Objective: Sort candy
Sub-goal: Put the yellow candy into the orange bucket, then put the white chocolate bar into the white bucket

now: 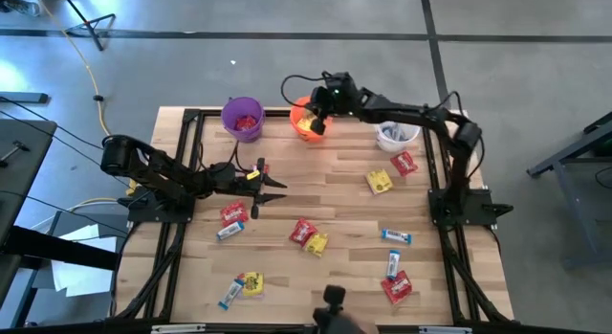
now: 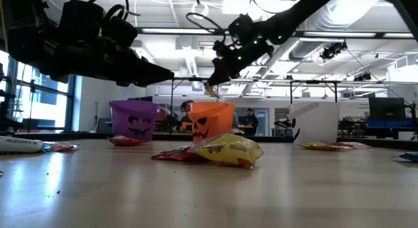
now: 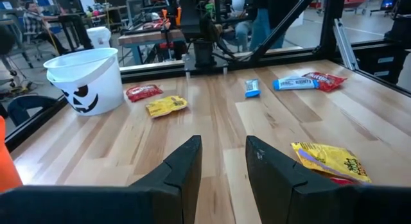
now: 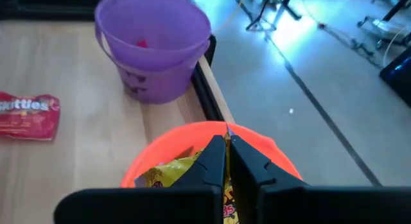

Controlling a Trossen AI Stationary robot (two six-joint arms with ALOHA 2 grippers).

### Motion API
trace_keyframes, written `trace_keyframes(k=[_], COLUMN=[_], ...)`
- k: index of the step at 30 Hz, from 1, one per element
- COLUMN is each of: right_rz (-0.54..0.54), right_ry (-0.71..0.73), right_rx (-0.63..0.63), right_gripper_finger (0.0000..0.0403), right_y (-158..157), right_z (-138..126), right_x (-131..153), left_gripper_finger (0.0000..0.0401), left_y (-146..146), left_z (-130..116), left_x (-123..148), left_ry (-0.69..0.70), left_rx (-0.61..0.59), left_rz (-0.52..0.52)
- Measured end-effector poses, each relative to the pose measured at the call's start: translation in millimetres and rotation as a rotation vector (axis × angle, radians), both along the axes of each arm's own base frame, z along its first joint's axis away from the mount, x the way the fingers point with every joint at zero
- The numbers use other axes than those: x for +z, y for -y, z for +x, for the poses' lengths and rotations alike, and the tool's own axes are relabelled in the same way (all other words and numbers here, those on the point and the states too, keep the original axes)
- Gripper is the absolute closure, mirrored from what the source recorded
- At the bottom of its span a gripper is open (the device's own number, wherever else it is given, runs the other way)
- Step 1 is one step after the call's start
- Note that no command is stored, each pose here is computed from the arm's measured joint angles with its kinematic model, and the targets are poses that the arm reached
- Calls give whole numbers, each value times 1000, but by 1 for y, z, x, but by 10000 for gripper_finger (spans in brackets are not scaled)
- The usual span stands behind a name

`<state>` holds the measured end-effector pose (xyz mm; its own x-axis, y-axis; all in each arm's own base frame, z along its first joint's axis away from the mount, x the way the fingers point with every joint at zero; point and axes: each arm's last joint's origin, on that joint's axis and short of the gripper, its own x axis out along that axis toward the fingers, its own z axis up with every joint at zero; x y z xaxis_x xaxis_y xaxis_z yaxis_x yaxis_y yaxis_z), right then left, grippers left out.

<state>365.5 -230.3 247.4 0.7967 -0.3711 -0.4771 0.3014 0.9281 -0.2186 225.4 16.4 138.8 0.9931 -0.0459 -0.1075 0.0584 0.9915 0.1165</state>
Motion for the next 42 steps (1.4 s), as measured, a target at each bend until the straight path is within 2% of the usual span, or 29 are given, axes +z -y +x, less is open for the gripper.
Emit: trace_keyframes(k=[8,15,17,19,21,26,29,34,37,42], right_rz=[81,119,128,137,133,107,109,139,180,264], right_ry=[-65,-93,-115,-143,-186,-234,-222,-166,-105,-83], right_rx=[-64,-81,-80,-77,-73,-4,-9,-41,-42,-45], right_gripper_finger=[385,302,280,275,292,390,386,399,399,402], right_y=[25,25,22,15,3,-45,-75,-130,-163,-208], right_z=[14,12,7,1,-7,-29,-51,-94,-117,-147], right_x=[-15,-16,-10,1,14,34,31,6,-9,-31], left_gripper_finger=[295,295,295,295,295,295,295,297,307,327], left_y=[0,0,0,0,0,0,0,4,10,24], left_z=[0,0,0,0,0,0,0,1,13,37], left_x=[0,-1,-1,-1,-1,-2,-2,-4,-3,5], left_ry=[-2,-5,-5,-6,-9,-17,-19,-59,-127,-286], left_rx=[-2,-5,-5,-5,-6,-6,-7,-23,-55,-105], left_rz=[0,1,1,1,1,0,-1,-11,-9,21])
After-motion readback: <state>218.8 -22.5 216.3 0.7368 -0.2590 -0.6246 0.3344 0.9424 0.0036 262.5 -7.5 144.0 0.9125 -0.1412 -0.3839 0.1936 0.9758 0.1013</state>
